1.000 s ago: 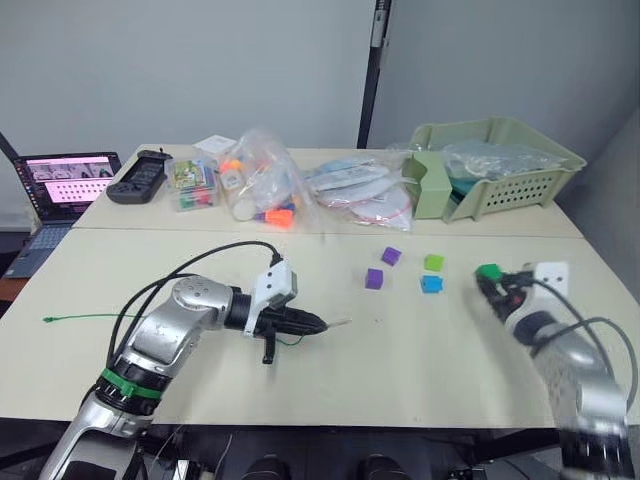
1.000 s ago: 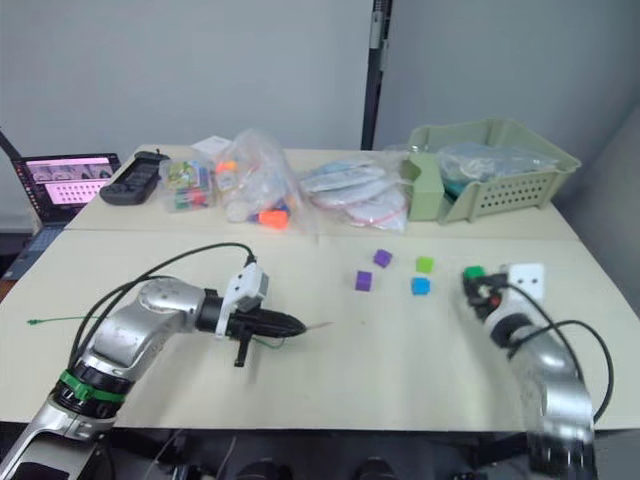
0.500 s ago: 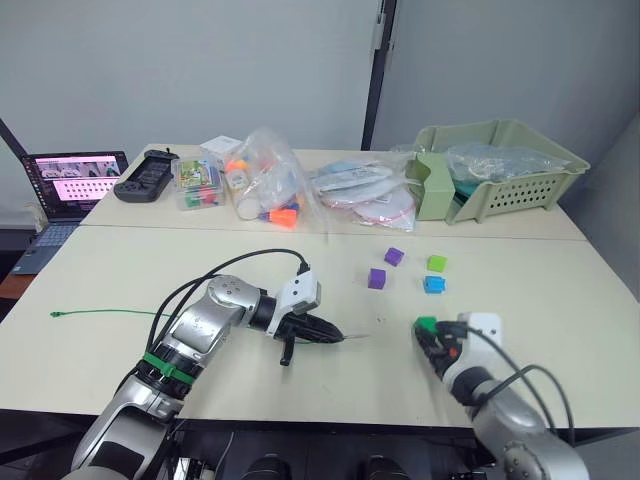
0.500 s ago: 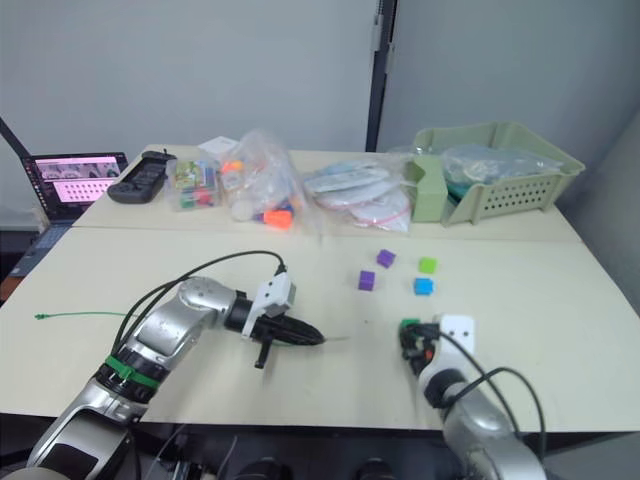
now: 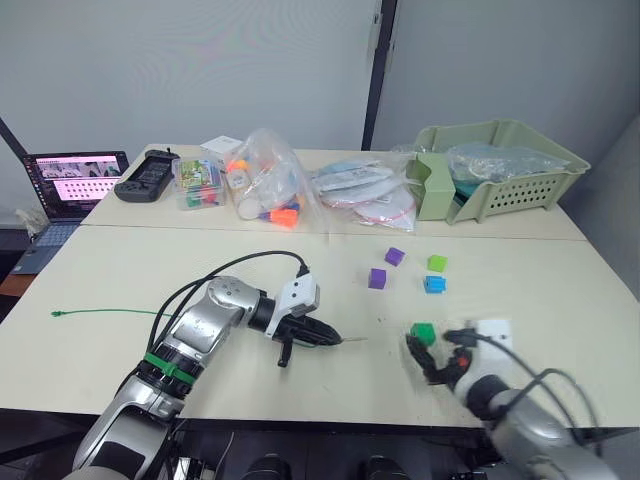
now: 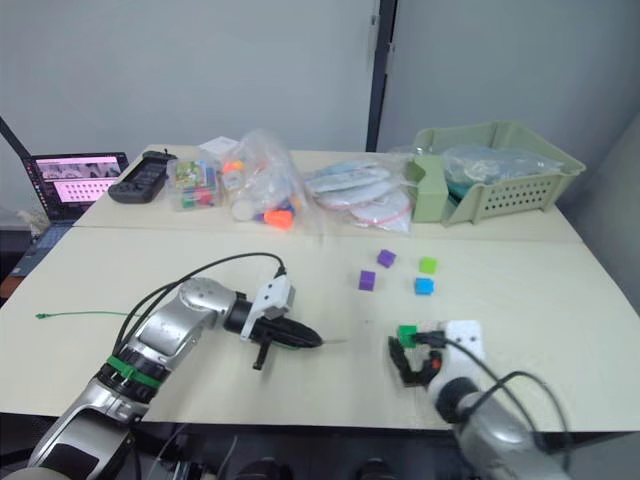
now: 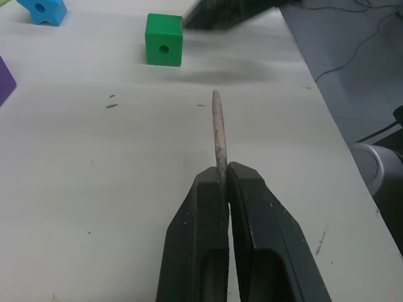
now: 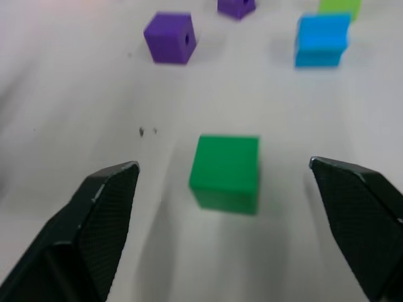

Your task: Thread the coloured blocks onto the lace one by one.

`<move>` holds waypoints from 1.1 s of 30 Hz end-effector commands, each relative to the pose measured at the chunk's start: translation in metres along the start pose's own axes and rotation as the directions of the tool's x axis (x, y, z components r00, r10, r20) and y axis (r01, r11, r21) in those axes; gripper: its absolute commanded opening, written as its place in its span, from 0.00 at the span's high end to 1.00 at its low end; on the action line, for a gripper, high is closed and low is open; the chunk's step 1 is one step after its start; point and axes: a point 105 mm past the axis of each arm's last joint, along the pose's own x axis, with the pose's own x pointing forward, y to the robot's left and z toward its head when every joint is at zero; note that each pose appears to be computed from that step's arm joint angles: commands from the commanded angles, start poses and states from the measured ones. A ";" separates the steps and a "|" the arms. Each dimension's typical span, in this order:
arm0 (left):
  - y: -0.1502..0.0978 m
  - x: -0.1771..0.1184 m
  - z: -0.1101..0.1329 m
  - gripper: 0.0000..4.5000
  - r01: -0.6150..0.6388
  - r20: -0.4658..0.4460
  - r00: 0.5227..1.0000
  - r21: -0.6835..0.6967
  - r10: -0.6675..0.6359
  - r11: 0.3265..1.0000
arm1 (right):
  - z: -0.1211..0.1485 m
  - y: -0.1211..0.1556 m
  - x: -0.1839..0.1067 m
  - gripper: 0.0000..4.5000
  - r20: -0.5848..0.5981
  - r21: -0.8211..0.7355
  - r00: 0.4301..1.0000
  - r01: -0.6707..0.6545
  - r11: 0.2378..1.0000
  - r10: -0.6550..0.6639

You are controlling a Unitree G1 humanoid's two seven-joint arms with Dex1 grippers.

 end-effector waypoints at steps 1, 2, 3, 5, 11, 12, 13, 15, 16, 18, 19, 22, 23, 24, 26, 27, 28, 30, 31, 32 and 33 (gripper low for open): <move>-0.001 0.000 0.007 1.00 -0.016 0.028 0.999 0.038 0.014 0.999 | 0.038 -0.005 -0.014 0.00 -0.019 -0.154 0.981 -0.194 0.969 0.193; -0.001 -0.001 0.007 1.00 -0.017 0.031 0.999 0.039 0.016 0.999 | 0.042 -0.006 -0.015 0.00 -0.041 -0.180 0.973 -0.232 0.956 0.228; -0.001 -0.001 0.006 1.00 -0.024 0.031 0.999 0.040 0.022 0.999 | 0.043 0.001 -0.016 0.00 -0.135 -0.267 0.935 -0.354 0.896 0.329; -0.003 0.000 0.005 1.00 -0.036 0.025 0.999 0.048 0.034 0.998 | 0.041 0.002 -0.016 0.00 -0.318 -0.394 0.852 -0.518 0.759 0.417; -0.006 0.000 0.005 1.00 -0.060 0.029 0.998 0.044 0.058 0.997 | 0.030 -0.016 0.013 0.00 -0.542 -0.492 0.715 -0.696 0.524 0.441; -0.007 -0.001 0.006 1.00 -0.064 0.028 0.998 0.044 0.063 0.997 | 0.029 -0.016 0.019 0.00 -0.558 -0.492 0.700 -0.711 0.502 0.446; -0.007 -0.001 0.006 1.00 -0.067 0.028 0.997 0.044 0.065 0.997 | 0.027 -0.017 0.025 0.00 -0.573 -0.491 0.687 -0.724 0.483 0.447; -0.007 -0.001 0.007 1.00 -0.070 0.026 0.997 0.047 0.069 0.996 | 0.021 -0.020 0.036 0.00 -0.609 -0.494 0.662 -0.748 0.443 0.437; -0.007 -0.001 0.007 1.00 -0.071 0.022 0.997 0.052 0.070 0.996 | 0.017 -0.022 0.040 0.00 -0.627 -0.496 0.652 -0.756 0.427 0.425; -0.006 -0.001 0.008 1.00 -0.074 0.017 0.997 0.056 0.073 0.996 | 0.013 -0.024 0.047 0.00 -0.650 -0.493 0.636 -0.770 0.406 0.416; -0.006 -0.001 0.008 1.00 -0.075 0.015 0.997 0.058 0.074 0.995 | 0.012 -0.024 0.050 0.00 -0.658 -0.490 0.629 -0.775 0.400 0.414; -0.005 0.000 0.009 1.00 -0.077 0.011 0.997 0.061 0.077 0.995 | 0.011 -0.022 0.054 0.00 -0.675 -0.480 0.612 -0.788 0.384 0.412; -0.004 0.001 0.009 1.00 -0.078 0.010 0.997 0.063 0.077 0.995 | 0.010 -0.023 0.056 0.00 -0.682 -0.480 0.609 -0.790 0.381 0.405; -0.004 0.001 0.009 1.00 -0.078 0.009 0.997 0.064 0.077 0.995 | 0.009 -0.023 0.057 0.00 -0.691 -0.478 0.604 -0.794 0.376 0.397; -0.004 0.002 0.009 1.00 -0.077 0.007 0.997 0.064 0.077 0.995 | 0.008 -0.023 0.059 0.06 -0.691 -0.478 0.604 -0.794 0.376 0.396; -0.004 0.002 0.009 1.00 -0.076 0.006 0.997 0.065 0.076 0.995 | 0.009 -0.021 0.061 0.12 -0.682 -0.476 0.608 -0.791 0.383 0.408; -0.004 0.003 0.008 1.00 -0.075 0.004 0.997 0.065 0.075 0.995 | 0.011 -0.019 0.061 0.18 -0.676 -0.474 0.608 -0.791 0.386 0.416; -0.004 0.004 0.007 1.00 -0.073 -0.002 0.997 0.065 0.073 0.995 | 0.013 -0.017 0.062 0.33 -0.675 -0.473 0.607 -0.792 0.387 0.419; -0.004 0.005 0.007 1.00 -0.071 -0.006 0.997 0.066 0.072 0.995 | 0.013 -0.017 0.062 0.42 -0.676 -0.473 0.608 -0.792 0.386 0.417; -0.004 0.005 0.006 1.00 -0.071 -0.009 0.997 0.066 0.072 0.995 | 0.014 -0.016 0.061 0.49 -0.678 -0.475 0.607 -0.792 0.383 0.415; -0.003 0.006 0.006 1.00 -0.071 -0.011 0.997 0.066 0.072 0.995 | 0.016 -0.014 0.061 0.57 -0.674 -0.475 0.608 -0.792 0.384 0.420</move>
